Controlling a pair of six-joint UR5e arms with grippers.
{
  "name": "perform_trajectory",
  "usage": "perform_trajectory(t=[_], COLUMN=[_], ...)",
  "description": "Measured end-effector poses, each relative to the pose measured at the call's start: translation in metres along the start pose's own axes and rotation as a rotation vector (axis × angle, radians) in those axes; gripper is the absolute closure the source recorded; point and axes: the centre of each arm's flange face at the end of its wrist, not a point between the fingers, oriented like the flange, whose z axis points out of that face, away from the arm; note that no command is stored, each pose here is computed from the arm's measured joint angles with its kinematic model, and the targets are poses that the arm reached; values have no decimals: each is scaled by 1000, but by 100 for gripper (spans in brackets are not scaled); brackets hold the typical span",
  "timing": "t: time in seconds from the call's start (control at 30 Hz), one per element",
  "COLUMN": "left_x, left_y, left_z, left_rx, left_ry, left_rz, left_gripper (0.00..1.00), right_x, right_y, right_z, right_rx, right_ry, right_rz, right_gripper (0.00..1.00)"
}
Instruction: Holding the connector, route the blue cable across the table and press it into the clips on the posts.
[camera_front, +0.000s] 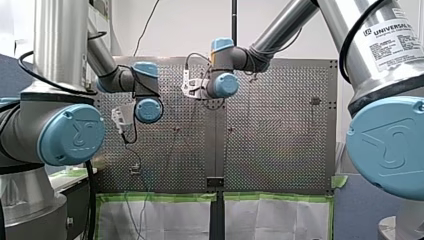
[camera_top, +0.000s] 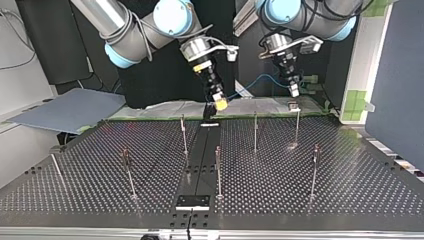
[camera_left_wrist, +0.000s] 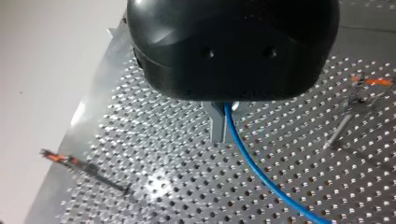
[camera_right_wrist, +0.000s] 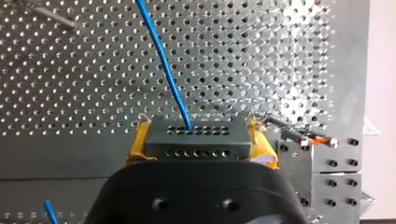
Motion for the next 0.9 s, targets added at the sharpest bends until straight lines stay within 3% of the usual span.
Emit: perform_trajectory(t=[0.67, 0.9], left_x=[-104, -129], left_y=[-12, -12], left_z=[34, 39], left_rx=[-43, -54], left_ry=[-125, -138], left_rz=[-63, -62], left_gripper=[100, 100], right_x=[56, 64], right_y=[-19, -21], right_z=[24, 35], right_rx=[25, 26], right_ry=[18, 9], right_rz=[5, 5], right_gripper=[100, 100])
